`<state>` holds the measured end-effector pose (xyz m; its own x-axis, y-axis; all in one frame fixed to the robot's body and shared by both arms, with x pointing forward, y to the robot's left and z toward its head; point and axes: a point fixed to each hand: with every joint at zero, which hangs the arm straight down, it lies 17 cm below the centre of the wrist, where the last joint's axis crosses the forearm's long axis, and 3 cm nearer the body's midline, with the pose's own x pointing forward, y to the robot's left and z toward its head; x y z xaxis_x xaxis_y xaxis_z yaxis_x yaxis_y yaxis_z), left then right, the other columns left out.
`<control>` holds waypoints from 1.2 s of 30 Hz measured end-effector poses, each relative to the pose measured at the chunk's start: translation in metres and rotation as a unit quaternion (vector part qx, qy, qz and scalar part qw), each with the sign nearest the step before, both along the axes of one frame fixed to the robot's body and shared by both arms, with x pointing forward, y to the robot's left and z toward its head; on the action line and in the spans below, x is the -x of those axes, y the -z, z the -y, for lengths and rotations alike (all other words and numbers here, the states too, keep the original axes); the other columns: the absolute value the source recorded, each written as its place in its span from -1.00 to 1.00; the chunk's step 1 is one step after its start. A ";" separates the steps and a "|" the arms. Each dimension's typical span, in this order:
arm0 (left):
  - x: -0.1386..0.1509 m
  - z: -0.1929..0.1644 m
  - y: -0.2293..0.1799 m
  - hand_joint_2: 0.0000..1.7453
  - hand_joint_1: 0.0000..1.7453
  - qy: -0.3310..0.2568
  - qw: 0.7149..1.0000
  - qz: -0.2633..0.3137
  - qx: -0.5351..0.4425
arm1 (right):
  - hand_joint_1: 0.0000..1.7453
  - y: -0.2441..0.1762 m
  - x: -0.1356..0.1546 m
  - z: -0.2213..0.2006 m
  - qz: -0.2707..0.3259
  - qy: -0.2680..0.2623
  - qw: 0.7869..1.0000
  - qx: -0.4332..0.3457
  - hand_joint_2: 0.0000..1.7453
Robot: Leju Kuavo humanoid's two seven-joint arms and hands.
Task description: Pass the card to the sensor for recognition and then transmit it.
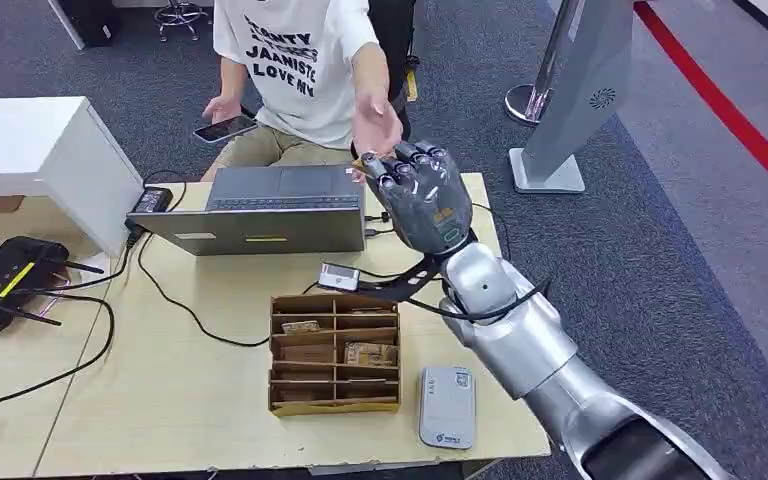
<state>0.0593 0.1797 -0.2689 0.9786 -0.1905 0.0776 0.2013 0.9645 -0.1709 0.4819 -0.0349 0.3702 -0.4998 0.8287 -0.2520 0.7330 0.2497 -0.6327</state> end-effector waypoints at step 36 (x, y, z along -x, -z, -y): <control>0.000 0.006 -0.001 -1.00 -1.00 -0.017 1.000 -0.001 0.011 | -1.00 0.064 0.043 -0.021 -0.073 -0.064 0.995 -0.027 1.00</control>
<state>0.0598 0.1739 -0.2674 0.9846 -0.1557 0.0796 0.1685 0.9666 -0.1930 0.4390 -0.0137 0.3061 -0.6299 0.7664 -0.1261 0.5947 0.3715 -0.7130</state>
